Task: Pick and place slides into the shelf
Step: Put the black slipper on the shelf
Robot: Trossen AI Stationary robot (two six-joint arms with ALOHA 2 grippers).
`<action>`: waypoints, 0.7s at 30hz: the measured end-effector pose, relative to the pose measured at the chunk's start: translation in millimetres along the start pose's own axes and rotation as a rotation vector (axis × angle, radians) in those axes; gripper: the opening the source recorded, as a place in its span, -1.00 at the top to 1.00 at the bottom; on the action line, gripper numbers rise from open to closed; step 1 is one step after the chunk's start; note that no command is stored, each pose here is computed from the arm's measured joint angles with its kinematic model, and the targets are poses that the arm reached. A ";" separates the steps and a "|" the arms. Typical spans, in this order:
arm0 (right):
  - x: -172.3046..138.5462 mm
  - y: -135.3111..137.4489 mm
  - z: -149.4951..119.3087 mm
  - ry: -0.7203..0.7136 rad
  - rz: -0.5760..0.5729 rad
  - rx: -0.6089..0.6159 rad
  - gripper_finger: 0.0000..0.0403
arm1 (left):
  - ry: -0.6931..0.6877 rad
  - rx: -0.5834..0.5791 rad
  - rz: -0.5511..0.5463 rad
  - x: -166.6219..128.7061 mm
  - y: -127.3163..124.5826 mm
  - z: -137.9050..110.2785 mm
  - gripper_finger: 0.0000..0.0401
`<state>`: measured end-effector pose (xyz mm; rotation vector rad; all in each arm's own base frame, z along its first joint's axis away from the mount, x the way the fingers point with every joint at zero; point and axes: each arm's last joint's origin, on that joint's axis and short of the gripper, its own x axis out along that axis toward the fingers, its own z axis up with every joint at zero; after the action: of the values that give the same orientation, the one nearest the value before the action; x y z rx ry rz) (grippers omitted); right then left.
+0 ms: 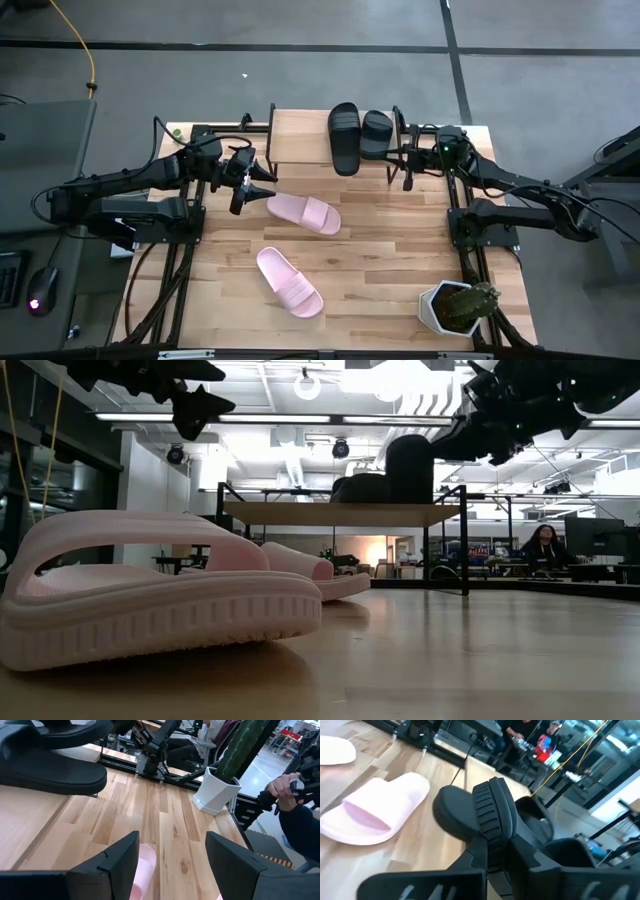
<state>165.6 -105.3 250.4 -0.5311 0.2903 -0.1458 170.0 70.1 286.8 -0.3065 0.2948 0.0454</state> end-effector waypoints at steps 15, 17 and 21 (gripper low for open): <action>2.9 13.5 -3.8 0.117 0.036 0.063 0.87 | 0.001 -0.001 0.000 0.1 0.0 -0.1 -0.08; 3.0 14.3 -4.3 0.130 0.034 0.065 0.87 | 0.001 -0.003 0.000 0.1 0.0 -0.1 -0.08; 2.5 16.2 -7.1 0.172 0.037 0.076 0.87 | 0.003 -0.008 -0.014 0.1 -0.4 -0.2 -0.08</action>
<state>166.8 -95.4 235.6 -0.4378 0.4598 -0.1661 170.1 69.7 286.7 -0.3162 0.2960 0.0325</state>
